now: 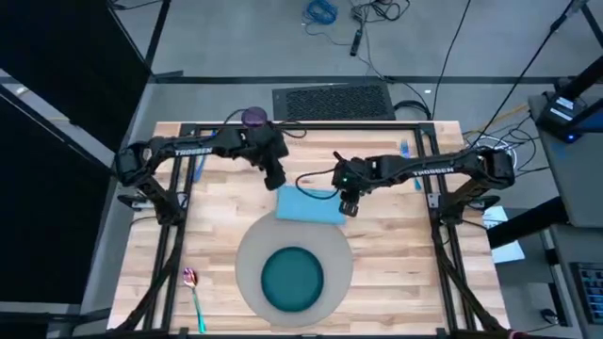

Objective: Set table place
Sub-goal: Move the blue table napkin to the left of the dark green plate on the gray placemat

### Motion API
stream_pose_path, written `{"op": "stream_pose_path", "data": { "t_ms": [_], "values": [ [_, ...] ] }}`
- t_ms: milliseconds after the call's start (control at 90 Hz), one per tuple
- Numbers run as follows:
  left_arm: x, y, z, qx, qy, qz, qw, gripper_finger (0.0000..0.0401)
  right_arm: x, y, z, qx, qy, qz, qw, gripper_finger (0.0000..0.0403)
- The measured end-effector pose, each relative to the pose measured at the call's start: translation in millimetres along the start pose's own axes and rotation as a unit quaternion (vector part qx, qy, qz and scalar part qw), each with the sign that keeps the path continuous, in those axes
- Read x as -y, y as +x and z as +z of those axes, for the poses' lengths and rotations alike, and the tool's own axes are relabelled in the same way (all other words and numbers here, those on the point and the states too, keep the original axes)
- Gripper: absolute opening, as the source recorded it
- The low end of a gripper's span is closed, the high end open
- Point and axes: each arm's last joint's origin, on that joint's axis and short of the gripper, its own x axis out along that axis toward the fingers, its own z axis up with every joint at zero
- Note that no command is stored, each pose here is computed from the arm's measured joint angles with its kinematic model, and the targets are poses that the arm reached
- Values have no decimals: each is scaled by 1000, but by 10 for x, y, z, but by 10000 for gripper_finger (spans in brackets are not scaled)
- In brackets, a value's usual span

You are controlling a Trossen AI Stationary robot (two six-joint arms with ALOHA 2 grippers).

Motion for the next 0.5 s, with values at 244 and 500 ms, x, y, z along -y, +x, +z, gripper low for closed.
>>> {"op": "stream_pose_path", "data": {
  "t_ms": [244,500],
  "values": [
    [-91,271,-59,-44,-30,-29,998,116,252,35,39,4,16,31,999,109],
    [-178,576,-148,-88,-32,-33,995,116,372,239,17,-30,11,37,999,109]
  ]
}}
